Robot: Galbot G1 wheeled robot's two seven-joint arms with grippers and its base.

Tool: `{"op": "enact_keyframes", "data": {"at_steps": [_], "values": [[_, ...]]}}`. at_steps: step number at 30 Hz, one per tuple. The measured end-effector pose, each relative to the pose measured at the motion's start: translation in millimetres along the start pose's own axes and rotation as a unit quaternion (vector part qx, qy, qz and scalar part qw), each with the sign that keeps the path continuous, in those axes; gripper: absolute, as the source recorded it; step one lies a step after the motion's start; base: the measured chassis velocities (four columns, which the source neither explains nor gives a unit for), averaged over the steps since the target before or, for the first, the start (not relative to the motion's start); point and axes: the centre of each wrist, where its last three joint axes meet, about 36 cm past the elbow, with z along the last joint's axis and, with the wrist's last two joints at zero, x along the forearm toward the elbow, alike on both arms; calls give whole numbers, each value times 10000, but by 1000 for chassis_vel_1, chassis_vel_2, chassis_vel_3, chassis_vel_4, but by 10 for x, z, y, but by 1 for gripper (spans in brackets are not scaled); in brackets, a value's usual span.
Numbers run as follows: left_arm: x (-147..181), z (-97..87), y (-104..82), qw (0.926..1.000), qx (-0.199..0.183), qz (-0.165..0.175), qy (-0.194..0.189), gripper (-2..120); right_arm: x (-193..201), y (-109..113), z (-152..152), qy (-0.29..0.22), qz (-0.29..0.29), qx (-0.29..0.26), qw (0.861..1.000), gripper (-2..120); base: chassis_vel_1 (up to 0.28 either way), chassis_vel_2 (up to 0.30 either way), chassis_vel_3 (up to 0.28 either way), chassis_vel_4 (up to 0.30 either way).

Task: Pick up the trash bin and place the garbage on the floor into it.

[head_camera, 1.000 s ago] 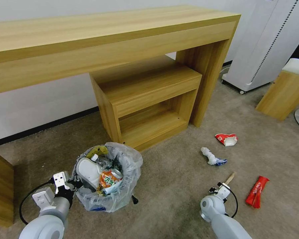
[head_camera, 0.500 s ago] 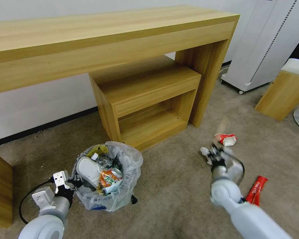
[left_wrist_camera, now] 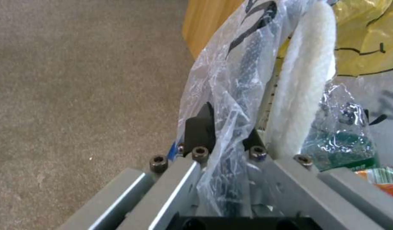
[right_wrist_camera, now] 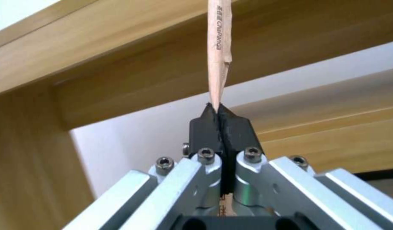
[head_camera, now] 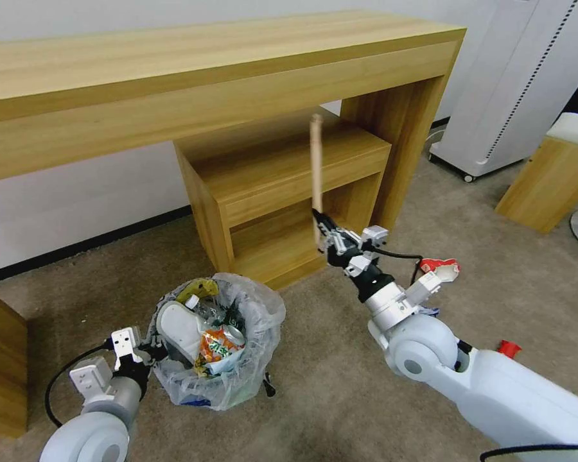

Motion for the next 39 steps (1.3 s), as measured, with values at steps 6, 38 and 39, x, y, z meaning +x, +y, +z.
{"op": "enact_keyframes", "data": {"at_steps": [6, 38, 39], "values": [[15, 5, -20, 10000, 31, -4, -6, 1, -89, 63, 325, 287, -548, -29, 9981, 0, 0, 0, 0, 0], [-1, -93, 20, 9999, 121, -28, -113, 1, -133, 270, 1439, 1414, -982, 125, 9850, 3, 0, 0, 0, 0], [-1, -92, 17, 9999, 126, -25, -115, 1, -136, 266, 1452, 1448, -954, 139, 9848, 9, 0, 0, 0, 0]]}}
